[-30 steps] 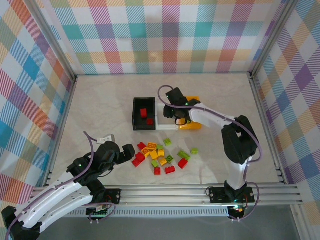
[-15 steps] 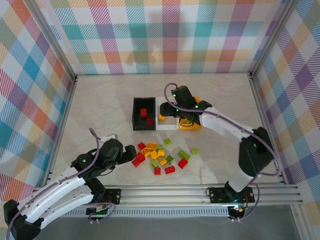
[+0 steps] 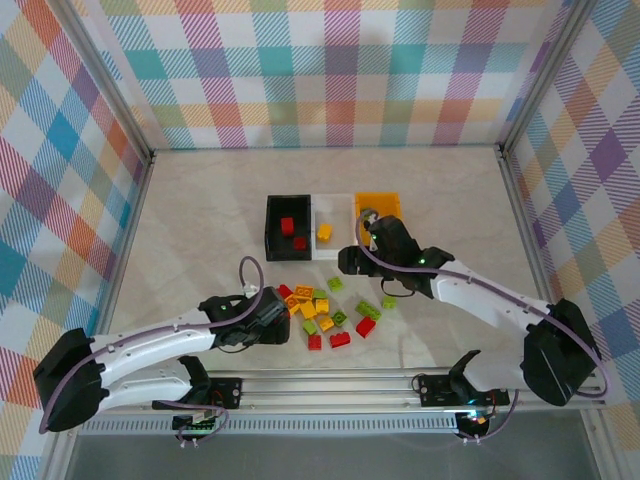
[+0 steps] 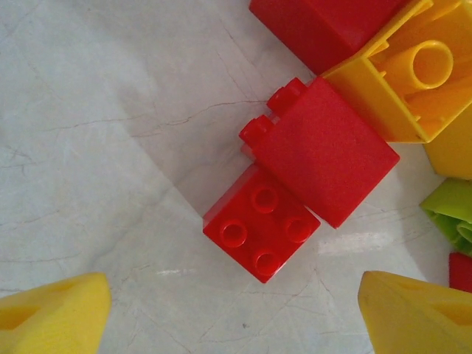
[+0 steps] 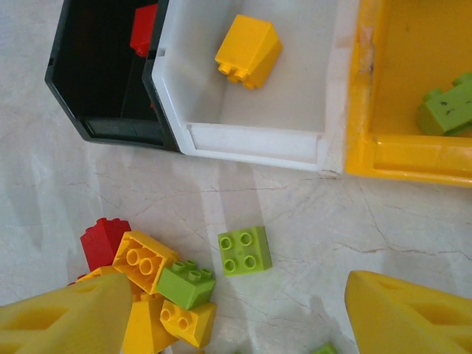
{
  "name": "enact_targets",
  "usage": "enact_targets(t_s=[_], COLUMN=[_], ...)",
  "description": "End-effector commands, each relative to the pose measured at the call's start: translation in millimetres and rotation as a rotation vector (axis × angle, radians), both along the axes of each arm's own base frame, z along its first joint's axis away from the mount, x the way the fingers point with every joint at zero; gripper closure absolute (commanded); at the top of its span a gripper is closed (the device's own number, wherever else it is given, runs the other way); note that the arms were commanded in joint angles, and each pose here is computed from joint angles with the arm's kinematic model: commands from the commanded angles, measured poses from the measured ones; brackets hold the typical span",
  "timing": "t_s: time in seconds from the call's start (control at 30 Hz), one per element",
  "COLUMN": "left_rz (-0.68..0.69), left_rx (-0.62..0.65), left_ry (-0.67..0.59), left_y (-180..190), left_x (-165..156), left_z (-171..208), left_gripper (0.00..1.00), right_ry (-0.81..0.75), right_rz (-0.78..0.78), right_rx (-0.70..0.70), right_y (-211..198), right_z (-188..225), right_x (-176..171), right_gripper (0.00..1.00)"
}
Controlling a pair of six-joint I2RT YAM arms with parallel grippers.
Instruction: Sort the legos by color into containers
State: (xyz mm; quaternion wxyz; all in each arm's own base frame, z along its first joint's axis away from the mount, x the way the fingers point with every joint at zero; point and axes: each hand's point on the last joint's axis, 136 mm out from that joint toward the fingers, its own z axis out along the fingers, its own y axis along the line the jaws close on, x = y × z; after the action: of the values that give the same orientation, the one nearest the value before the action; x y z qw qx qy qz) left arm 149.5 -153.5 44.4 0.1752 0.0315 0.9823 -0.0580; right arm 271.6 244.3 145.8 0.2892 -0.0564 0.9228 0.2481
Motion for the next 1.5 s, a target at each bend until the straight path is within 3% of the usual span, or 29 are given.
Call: enact_targets(t_s=[0.0,0.37,0.53,0.6,0.83,1.03,1.23,1.47], left_rz=[-0.047,-0.077,-0.083,-0.078,-0.045,-0.027,0.041,0.204], left_rx=[0.021,0.141,0.153,0.152,0.085,-0.051,-0.093,-0.023], left_ry=[-0.029,-0.088,-0.060,-0.042,-0.012,-0.075,-0.236,-0.262], left_y=[-9.5,-12.4,-15.3,-14.3,-12.8,-22.3,-33.1,-26.0], left_x=[8.1,30.8,30.5,27.3,13.8,14.2,84.6,197.8], left_z=[-0.4,-13.2,-23.6,-27.2,-16.6,35.6,106.9,103.7], left_gripper=[0.14,0.26,0.48,0.51,0.66,0.70,0.69,0.75], right_ry=[-0.047,-0.070,-0.074,-0.080,-0.089,-0.089,-0.074,-0.065], right_rz=[-0.040,-0.067,-0.072,-0.075,-0.087,-0.096,-0.115,-0.116], right_rx=[0.040,0.024,0.020,0.014,0.007,0.004,0.011,-0.010], right_y=[-4.3,-14.9,-16.8,-18.4,-22.2,-25.4,-29.3,-35.7], right_z=[14.2,19.4,19.8,21.1,21.2,18.1,9.9,7.1], right_x=[3.0,1.2,0.8,1.0,0.9,-0.8,-4.5,-9.6], right_gripper=[0.23,0.23,0.23,0.23,0.23,0.22,0.22,0.22])
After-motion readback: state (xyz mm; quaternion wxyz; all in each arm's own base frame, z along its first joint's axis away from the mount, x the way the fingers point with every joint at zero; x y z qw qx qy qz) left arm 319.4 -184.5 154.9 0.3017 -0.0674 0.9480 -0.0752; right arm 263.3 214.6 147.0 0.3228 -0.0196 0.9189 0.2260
